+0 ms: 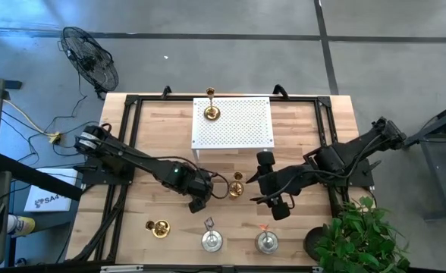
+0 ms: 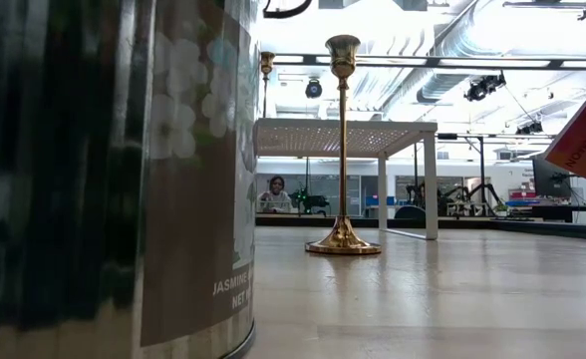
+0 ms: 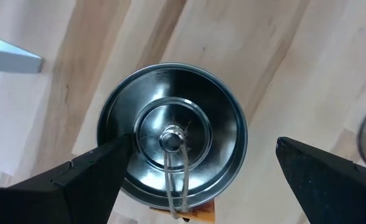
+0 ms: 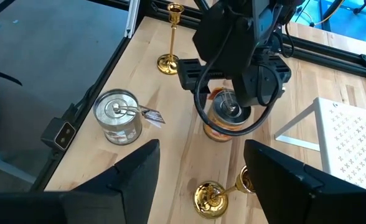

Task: Pick & Place candle stick holders
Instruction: Put the top left silver scented candle on the shelf

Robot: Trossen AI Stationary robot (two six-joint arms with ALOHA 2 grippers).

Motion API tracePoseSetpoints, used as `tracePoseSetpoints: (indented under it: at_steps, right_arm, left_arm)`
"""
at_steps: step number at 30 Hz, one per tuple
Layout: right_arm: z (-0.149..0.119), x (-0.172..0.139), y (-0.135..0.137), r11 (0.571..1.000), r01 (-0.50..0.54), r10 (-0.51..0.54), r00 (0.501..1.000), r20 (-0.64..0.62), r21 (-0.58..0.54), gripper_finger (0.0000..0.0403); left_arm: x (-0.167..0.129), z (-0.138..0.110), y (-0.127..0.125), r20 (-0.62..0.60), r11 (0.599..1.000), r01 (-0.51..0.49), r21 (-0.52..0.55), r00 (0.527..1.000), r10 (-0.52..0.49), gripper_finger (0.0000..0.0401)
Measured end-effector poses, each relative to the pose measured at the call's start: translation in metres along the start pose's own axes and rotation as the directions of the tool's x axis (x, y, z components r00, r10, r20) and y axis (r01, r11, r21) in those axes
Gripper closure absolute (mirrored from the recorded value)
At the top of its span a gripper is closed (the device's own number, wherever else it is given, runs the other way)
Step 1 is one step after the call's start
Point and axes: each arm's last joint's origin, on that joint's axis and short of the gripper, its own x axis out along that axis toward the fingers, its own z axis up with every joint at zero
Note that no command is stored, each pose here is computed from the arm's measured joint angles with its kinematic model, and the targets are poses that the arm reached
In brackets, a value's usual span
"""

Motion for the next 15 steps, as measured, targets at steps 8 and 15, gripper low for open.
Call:
tracePoseSetpoints:
  at_steps: [8, 15]
  right_arm:
    - [0.0000, 0.0000, 0.0000, 1.000, 0.000, 0.000, 1.000, 0.000, 0.000, 0.0174]
    - [0.0000, 0.0000, 0.0000, 1.000, 0.000, 0.000, 1.000, 0.000, 0.000, 0.0174]
  left_arm:
    - [0.0002, 0.0002, 0.0002, 0.005, 1.000, -0.003, -0.001, 1.000, 0.003, 0.0002]
    - [0.0001, 0.0000, -0.0002, 0.006, 1.000, -0.003, -0.023, 1.000, 0.003, 0.0002]
